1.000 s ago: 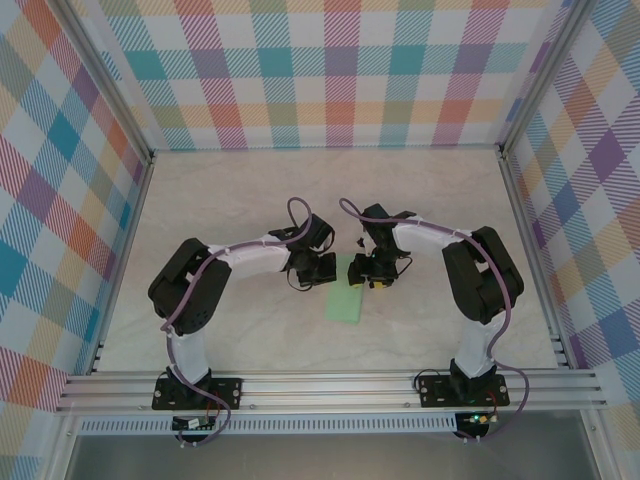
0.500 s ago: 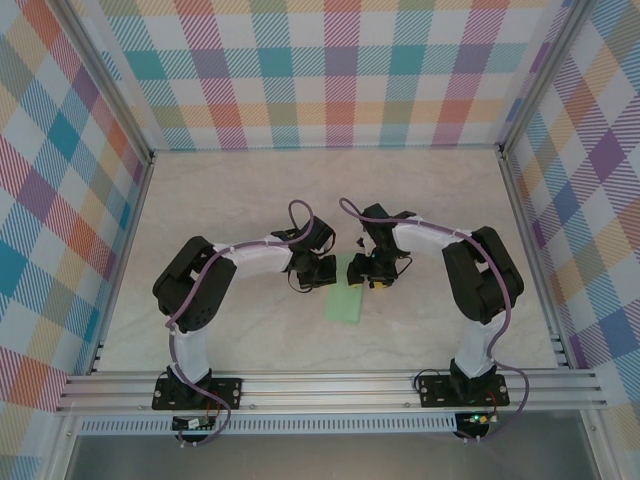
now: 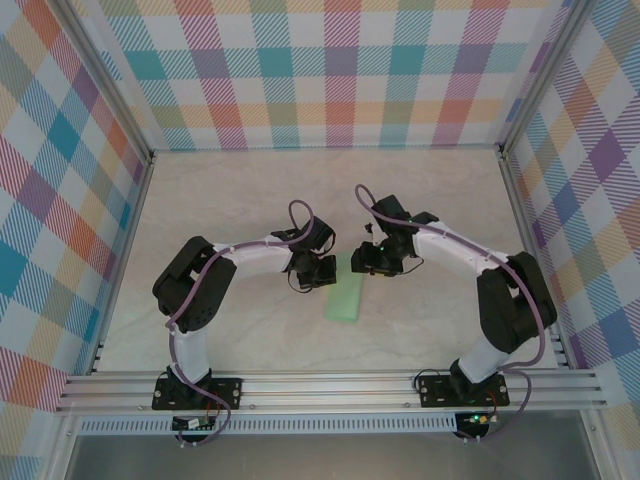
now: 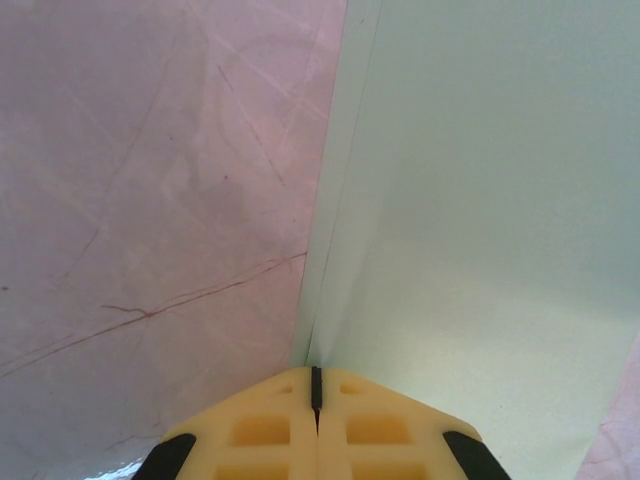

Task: Fold a paper plane with a square sheet of paper (pick it up from the middle)
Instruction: Fold the square sheet of paper in half at the center of the table.

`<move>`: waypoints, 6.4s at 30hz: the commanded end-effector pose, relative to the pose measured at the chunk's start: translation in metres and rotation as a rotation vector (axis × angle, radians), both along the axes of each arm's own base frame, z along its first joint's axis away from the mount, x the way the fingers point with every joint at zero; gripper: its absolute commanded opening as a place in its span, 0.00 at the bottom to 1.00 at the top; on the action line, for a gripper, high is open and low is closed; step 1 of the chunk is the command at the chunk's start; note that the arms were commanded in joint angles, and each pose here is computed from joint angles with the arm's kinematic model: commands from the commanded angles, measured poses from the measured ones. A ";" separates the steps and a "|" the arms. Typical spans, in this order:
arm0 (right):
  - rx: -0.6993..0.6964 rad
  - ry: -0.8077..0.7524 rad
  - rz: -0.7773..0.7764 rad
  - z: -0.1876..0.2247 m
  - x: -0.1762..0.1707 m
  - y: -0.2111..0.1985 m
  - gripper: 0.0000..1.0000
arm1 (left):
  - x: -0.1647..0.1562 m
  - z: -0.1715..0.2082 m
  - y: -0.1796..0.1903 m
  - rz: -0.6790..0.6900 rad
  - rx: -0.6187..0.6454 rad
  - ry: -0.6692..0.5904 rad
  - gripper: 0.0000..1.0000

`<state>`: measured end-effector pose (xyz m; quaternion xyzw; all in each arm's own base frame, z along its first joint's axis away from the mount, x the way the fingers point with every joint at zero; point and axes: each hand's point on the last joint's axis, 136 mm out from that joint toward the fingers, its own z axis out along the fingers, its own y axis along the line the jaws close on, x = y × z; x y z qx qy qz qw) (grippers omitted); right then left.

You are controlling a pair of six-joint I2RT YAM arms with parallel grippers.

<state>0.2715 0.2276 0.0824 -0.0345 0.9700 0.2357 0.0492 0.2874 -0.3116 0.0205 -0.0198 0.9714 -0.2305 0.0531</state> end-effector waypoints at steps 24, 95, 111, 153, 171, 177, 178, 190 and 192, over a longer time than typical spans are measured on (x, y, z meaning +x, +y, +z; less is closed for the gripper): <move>0.113 0.192 -0.015 -0.081 -0.035 0.003 0.23 | -0.028 -0.037 0.016 -0.051 0.114 0.102 0.00; 0.336 0.207 0.039 -0.038 -0.087 0.024 0.27 | -0.030 -0.040 0.015 -0.080 0.118 0.112 0.00; 0.316 0.212 0.032 -0.044 -0.097 0.018 0.28 | -0.031 -0.040 0.016 -0.083 0.122 0.112 0.00; 0.241 0.074 -0.052 -0.048 -0.033 0.020 0.28 | -0.031 -0.044 0.015 -0.097 0.132 0.123 0.00; 0.248 0.099 -0.075 -0.066 -0.004 0.013 0.28 | -0.031 -0.044 0.017 -0.101 0.140 0.124 0.00; 0.298 0.077 -0.060 -0.043 0.001 0.019 0.29 | -0.032 -0.045 0.019 -0.106 0.149 0.124 0.00; 0.314 0.060 -0.053 -0.034 0.004 0.021 0.29 | -0.032 -0.045 0.019 -0.106 0.150 0.125 0.00; 0.283 0.060 -0.072 -0.050 0.017 0.010 0.28 | -0.032 -0.045 0.019 -0.107 0.148 0.125 0.00; 0.302 0.079 -0.073 -0.060 0.014 0.008 0.29 | -0.033 -0.046 0.020 -0.104 0.150 0.126 0.00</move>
